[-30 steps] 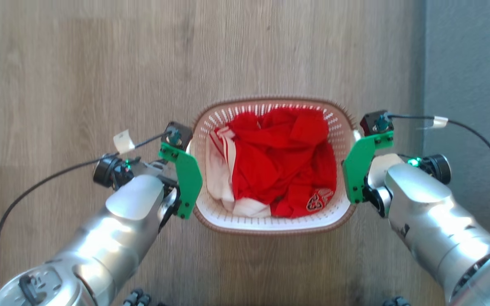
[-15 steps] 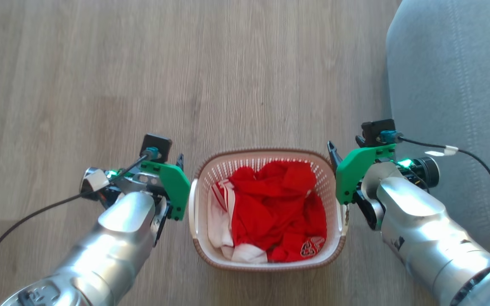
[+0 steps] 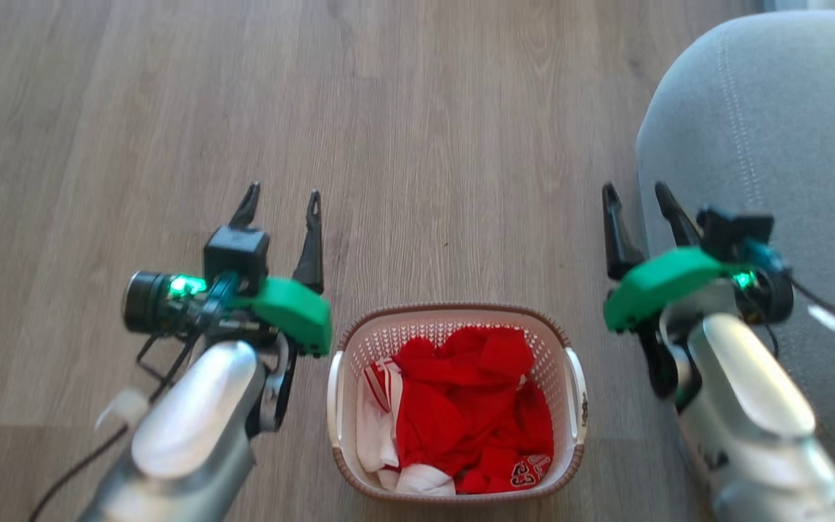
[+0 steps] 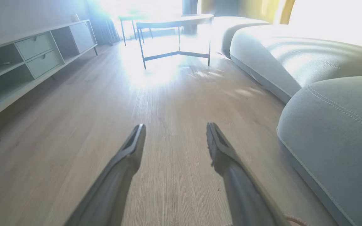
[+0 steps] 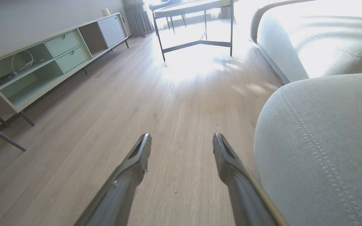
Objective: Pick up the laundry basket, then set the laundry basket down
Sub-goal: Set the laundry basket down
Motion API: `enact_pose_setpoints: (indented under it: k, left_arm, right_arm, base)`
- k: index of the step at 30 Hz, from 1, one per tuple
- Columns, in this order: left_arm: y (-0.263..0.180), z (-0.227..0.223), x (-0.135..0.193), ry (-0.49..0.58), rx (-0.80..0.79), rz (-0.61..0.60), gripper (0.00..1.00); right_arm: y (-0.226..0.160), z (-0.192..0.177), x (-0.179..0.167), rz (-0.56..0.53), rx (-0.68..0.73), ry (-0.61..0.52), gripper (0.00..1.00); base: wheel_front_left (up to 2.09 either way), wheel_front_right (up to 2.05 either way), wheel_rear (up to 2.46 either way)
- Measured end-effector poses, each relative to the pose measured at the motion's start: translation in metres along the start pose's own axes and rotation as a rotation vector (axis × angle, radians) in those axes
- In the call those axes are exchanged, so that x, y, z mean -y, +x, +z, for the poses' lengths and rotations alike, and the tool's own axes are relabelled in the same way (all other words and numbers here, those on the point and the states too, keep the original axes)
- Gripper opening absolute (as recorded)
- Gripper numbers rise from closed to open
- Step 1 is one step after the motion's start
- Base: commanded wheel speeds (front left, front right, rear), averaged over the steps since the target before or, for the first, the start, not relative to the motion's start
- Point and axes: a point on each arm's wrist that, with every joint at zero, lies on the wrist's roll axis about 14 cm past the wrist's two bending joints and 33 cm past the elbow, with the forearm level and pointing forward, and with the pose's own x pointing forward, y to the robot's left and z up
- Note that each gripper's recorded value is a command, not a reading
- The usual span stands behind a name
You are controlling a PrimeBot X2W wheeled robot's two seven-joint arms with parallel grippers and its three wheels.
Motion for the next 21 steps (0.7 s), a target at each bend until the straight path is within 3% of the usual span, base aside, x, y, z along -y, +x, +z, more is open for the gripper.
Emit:
enact_pose_setpoints:
  k: [3,9,21]
  left_arm:
    - [-0.016,0.032,-0.009,0.002,0.124,0.030,1.00]
    - [-0.034,0.051,-0.010,0.009,0.206,0.041,1.00]
    - [-0.065,0.043,-0.007,0.034,0.198,0.054,1.00]
  right_arm:
    - [-0.016,0.018,-0.009,0.004,0.081,-0.014,1.00]
    - [-0.026,0.050,-0.022,0.035,0.191,-0.030,1.00]
    - [-0.056,0.049,-0.038,0.061,0.207,-0.056,1.00]
  base:
    - [0.00,0.00,0.00]
    - [0.00,0.00,0.00]
    - [0.00,0.00,0.00]
